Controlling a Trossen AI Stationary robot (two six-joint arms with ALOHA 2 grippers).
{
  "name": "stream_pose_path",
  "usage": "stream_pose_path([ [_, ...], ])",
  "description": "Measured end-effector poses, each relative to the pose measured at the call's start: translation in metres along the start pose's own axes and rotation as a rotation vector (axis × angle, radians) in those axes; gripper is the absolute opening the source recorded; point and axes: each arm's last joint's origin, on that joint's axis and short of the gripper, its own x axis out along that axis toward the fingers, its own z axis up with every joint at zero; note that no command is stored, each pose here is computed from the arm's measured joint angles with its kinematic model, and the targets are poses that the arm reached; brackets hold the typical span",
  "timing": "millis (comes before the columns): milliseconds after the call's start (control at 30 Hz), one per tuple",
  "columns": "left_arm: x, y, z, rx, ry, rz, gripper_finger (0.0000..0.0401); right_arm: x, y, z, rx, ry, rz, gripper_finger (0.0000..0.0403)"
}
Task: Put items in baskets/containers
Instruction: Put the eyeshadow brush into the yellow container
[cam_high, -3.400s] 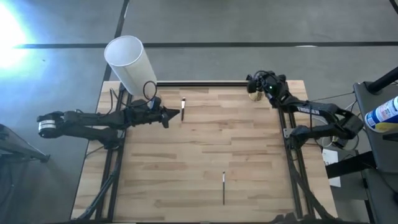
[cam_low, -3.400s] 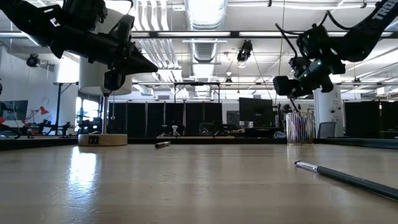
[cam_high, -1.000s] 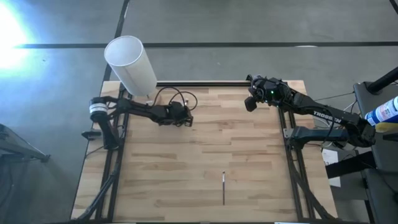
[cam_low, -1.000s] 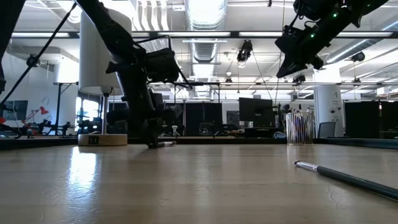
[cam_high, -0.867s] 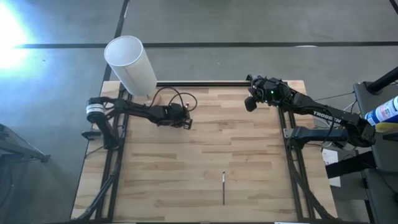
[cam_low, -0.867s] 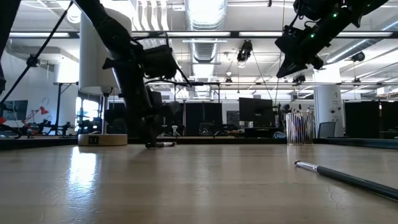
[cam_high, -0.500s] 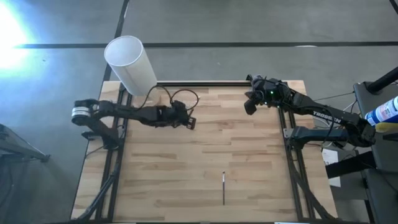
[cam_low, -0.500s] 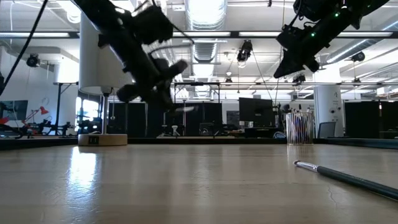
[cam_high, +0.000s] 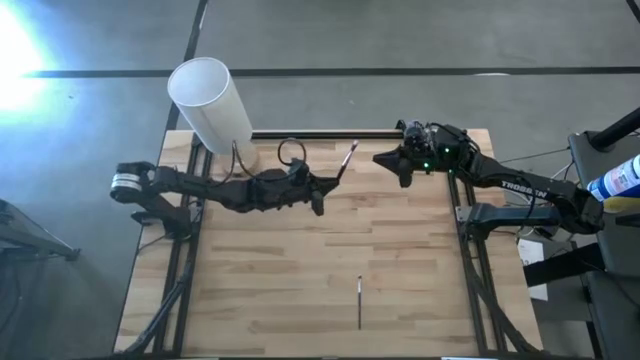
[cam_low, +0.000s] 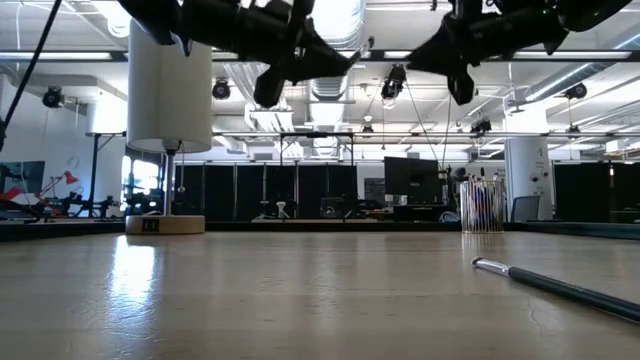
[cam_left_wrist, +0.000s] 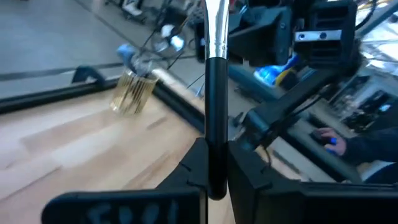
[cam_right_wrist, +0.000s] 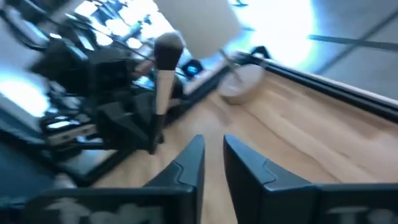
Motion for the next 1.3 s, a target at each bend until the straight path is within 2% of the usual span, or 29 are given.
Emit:
stream_pose_path([
  [267,0.003,-0.015,0.016,0.032,-0.028,-0.131,0.0026,0.001,0.025,0.011,0.001,-0.112,0.231,0.0141],
  [533,0.004,-0.026,0.029,0.067,-0.056,-0.192,0.0026,0.001,0.032,0.012,0.054,-0.139,0.267,0.0214],
  [700,0.005,-0.026,0.03,0.071,-0.055,-0.196,0.0026,0.002,0.04,0.015,0.078,-0.189,0.318,0.0244],
  [800,0.005,-0.026,0.03,0.071,-0.052,-0.198,0.0026,0.008,0.042,0.018,0.09,-0.206,0.296,0.0255],
  [1067,0.005,-0.026,0.03,0.08,-0.054,-0.199,0.0026,0.038,0.044,0.026,0.109,-0.195,0.244,0.025],
  [1300,0.005,-0.026,0.03,0.081,-0.058,-0.19,0.0026,0.04,0.053,0.031,0.079,-0.222,0.25,0.0173],
])
